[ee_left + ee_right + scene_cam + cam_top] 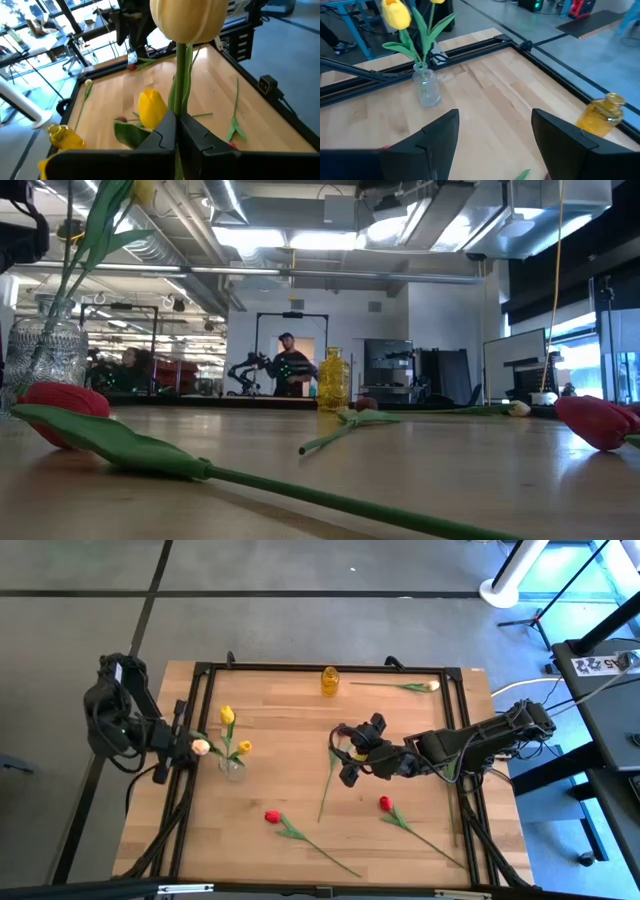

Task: Sort flowers into vase by color
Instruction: Put the bottom white flower into the transparent vase, then put the white flower into the transparent vase

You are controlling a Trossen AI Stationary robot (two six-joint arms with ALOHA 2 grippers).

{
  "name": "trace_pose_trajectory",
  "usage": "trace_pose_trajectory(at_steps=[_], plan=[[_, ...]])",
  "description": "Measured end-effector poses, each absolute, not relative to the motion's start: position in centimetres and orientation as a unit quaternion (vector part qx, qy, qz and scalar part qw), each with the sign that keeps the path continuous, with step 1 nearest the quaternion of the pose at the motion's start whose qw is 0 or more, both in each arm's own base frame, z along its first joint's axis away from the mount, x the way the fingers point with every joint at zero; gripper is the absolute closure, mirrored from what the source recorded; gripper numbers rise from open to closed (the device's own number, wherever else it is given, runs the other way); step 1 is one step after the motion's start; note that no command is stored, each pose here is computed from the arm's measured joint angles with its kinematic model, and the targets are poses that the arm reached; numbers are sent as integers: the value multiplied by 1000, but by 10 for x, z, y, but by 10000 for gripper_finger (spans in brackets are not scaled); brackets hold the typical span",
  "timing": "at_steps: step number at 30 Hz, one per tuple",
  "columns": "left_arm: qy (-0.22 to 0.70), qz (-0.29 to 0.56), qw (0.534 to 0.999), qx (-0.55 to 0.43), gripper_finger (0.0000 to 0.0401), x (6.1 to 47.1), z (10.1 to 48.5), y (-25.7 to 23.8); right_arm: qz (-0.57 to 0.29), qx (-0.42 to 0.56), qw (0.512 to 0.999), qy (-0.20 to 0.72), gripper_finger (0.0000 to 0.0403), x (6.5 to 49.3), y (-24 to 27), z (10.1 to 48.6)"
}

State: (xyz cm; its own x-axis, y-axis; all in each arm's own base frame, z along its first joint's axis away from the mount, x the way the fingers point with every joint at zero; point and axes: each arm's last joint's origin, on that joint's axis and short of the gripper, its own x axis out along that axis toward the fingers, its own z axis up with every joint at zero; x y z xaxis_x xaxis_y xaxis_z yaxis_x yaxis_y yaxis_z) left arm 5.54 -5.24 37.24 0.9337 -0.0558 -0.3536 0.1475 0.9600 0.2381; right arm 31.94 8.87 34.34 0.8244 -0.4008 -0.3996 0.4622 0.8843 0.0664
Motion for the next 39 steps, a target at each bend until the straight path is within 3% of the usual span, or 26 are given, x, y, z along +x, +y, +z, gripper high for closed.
trace_pose_trajectory(at_steps=[13, 25, 33, 39], plan=[[205, -48, 974, 85, 395, 50, 343, -43, -211, 95, 953, 195, 155, 320, 90, 343], [326, -66, 943, 4, 307, 39, 337, -32, -201, 98, 953, 205, 155, 319, 90, 342], [391, -24, 920, 4, 285, 34, 351, -20, -213, 97, 950, 209, 155, 321, 83, 341], [391, -10, 918, -63, 290, 29, 373, -12, -224, 99, 947, 208, 155, 323, 72, 341]])
